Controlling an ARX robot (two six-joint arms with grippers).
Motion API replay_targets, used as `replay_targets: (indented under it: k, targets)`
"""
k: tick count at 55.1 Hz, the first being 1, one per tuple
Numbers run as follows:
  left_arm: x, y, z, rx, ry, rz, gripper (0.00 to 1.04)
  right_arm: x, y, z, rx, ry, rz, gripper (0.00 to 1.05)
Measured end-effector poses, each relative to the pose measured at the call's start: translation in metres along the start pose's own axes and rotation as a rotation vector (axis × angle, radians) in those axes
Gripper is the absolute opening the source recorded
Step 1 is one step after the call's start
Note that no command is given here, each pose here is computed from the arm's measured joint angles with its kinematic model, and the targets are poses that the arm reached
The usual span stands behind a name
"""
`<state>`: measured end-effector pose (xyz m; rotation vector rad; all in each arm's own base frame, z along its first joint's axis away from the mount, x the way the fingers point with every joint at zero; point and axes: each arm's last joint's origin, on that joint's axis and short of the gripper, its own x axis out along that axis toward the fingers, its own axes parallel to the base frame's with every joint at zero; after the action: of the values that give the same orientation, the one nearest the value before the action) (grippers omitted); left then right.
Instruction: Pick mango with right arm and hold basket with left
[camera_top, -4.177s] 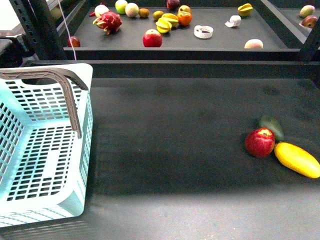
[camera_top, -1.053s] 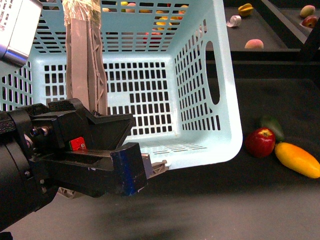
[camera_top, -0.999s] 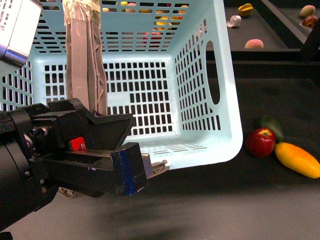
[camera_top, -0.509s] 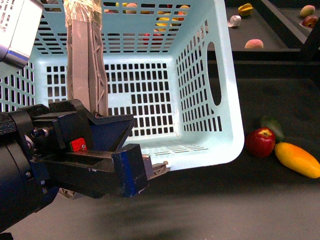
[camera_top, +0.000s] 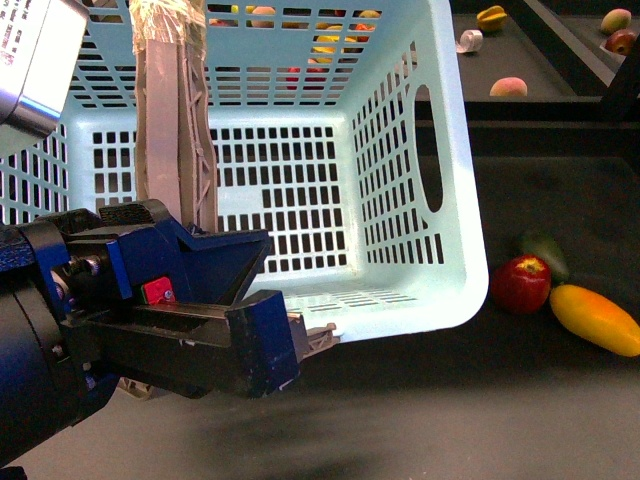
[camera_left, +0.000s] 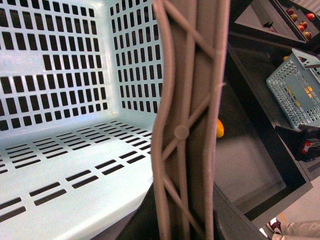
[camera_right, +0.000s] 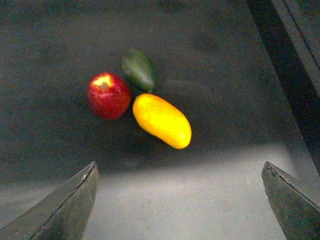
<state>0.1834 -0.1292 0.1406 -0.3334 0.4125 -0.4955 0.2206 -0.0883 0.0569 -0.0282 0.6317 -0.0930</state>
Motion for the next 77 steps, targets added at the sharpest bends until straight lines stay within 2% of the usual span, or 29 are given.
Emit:
replay_targets:
  k: [17, 31, 44, 55, 77]
  targets:
    - [0.0, 0.0, 0.0, 0.0, 0.0, 0.0, 0.06, 0.067, -0.031, -0.029, -0.051, 0.158, -0.051, 0.97]
    - [0.0, 0.0, 0.0, 0.0, 0.0, 0.0, 0.06, 0.107, -0.041, -0.032, -0.124, 0.225, -0.067, 0.97]
    - [0.0, 0.0, 0.0, 0.0, 0.0, 0.0, 0.06, 0.15, -0.03, -0.02, -0.228, 0.254, -0.013, 0.97]
    - [0.0, 0.0, 0.0, 0.0, 0.0, 0.001, 0.06, 0.176, -0.017, -0.02, -0.335, 0.278, 0.035, 0.97]
    - [0.0, 0.0, 0.0, 0.0, 0.0, 0.0, 0.06, 0.204, -0.002, -0.025, -0.47, 0.299, 0.1, 0.97]
